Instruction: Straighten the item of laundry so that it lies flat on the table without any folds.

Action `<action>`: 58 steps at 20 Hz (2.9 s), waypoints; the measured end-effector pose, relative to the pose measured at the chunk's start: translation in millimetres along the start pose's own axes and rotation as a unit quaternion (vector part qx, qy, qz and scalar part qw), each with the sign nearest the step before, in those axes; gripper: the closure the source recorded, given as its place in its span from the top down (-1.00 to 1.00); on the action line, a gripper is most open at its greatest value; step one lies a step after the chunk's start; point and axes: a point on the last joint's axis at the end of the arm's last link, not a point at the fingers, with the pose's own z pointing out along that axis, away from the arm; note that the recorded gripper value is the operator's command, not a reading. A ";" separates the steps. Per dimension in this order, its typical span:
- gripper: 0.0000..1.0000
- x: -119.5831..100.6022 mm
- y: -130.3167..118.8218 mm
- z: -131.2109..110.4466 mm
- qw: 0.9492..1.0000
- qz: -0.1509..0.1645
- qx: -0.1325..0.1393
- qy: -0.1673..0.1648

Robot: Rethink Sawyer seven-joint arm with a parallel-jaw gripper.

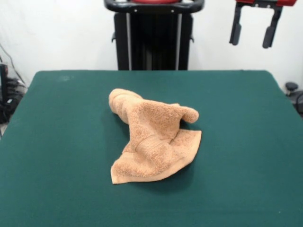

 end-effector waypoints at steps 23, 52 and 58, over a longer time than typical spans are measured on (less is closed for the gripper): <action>1.00 -1.2 -0.9 -1.4 1.000 0.005 -0.001 0.000; 1.00 -5.3 -6.3 -9.9 1.000 0.010 0.000 -0.008; 1.00 -7.4 -7.1 -16.1 1.000 0.011 -0.002 -0.013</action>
